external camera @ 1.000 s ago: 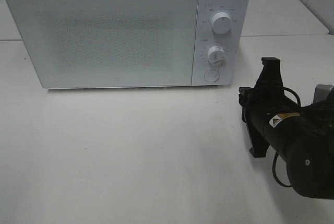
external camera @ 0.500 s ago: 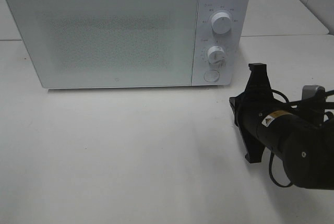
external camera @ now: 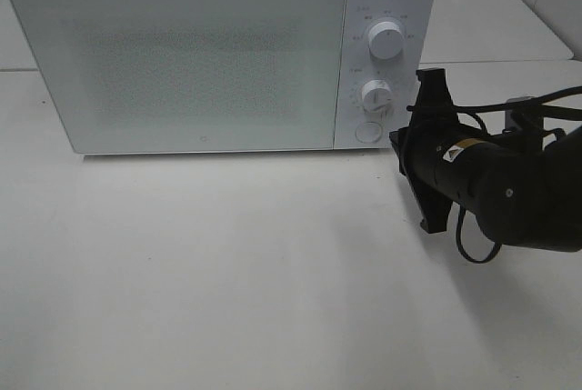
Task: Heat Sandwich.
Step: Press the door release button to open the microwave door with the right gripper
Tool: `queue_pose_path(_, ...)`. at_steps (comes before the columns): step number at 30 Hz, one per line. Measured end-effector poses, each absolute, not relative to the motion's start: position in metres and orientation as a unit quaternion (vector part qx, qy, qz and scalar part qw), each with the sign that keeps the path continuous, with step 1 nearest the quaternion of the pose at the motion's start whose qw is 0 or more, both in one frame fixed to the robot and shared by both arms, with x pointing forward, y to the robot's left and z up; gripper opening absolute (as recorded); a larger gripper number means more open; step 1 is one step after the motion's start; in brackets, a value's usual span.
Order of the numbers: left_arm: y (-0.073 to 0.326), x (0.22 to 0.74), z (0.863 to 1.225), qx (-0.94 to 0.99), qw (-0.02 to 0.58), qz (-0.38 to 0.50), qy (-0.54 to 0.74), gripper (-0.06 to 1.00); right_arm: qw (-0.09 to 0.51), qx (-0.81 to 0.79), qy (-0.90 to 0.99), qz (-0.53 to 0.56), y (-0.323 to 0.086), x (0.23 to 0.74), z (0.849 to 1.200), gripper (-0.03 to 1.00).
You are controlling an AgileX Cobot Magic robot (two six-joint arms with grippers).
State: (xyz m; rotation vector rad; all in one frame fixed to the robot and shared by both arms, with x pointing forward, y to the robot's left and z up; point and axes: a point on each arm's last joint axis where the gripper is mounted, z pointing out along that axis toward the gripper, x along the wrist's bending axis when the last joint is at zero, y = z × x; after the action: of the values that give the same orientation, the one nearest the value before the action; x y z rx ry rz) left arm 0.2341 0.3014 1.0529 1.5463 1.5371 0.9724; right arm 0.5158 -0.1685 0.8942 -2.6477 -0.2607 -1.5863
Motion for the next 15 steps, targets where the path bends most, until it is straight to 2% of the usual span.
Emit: queue_pose_path(15,0.301,0.234,1.053,0.602,0.368,0.379,0.599,0.97,0.020,-0.864,-0.068,-0.499,-0.159,0.549,0.869,0.01)
